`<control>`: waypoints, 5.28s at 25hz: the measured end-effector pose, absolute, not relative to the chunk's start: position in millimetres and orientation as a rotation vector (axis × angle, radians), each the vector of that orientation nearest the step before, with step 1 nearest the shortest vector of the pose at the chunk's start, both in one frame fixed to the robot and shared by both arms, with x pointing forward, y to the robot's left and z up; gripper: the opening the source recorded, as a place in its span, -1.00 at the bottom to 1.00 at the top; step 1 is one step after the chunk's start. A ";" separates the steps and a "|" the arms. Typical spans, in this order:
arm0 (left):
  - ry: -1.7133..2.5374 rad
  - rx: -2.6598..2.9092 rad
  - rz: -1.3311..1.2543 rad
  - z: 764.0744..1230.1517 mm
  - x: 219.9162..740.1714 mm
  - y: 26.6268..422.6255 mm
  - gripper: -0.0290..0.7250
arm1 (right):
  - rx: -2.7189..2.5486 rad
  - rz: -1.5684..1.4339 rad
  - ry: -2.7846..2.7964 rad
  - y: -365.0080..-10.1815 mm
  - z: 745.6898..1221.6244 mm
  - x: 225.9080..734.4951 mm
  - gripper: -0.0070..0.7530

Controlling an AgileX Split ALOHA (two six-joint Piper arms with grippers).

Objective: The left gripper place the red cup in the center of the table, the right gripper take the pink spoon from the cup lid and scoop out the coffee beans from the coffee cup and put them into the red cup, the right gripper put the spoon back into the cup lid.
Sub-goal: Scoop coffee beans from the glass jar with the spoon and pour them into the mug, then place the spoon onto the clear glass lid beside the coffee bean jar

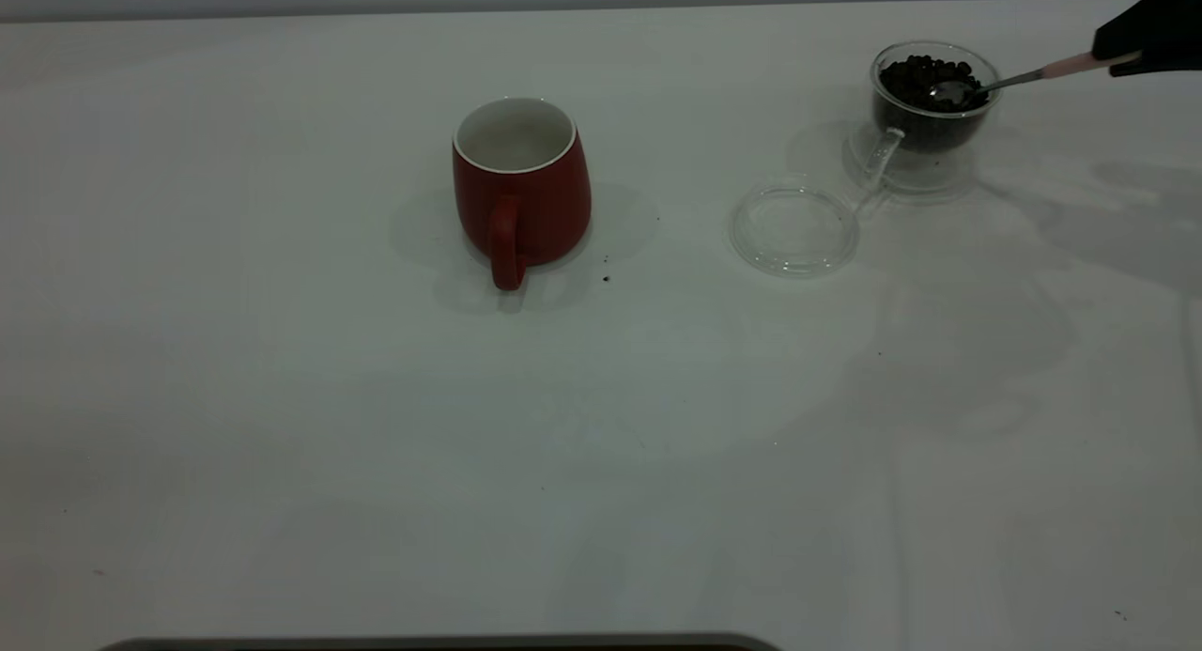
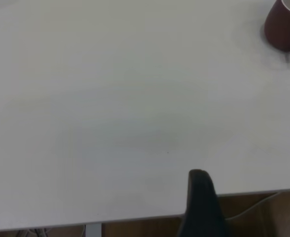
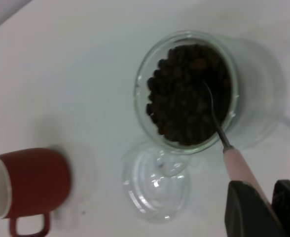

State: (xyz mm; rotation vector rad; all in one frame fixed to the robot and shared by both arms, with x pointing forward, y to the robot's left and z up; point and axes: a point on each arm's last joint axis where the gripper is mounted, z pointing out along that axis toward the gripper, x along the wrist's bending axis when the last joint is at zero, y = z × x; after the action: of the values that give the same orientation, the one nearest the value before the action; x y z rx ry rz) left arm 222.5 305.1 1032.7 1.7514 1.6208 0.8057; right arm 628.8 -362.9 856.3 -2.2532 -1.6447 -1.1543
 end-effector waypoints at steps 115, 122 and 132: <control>1.619 1.753 0.806 1032.7 222.5 305.0 0.59 | -1.527 -1.412 -2.032 -163.5 829.8 629.1 -0.68; 1.619 1.753 0.806 1032.7 222.5 305.0 0.59 | -1.394 -1.468 -2.184 -162.8 830.3 629.1 -0.68; 1.620 1.751 0.805 1032.7 222.5 305.0 0.59 | -1.849 -1.338 -1.653 -229.9 862.7 583.1 -0.68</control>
State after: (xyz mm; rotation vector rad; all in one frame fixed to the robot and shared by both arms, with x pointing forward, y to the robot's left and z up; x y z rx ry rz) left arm 222.5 305.0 1032.7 1.7515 1.6203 0.8048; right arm 583.1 -229.9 862.7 -1.8492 -1.6529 -1.3381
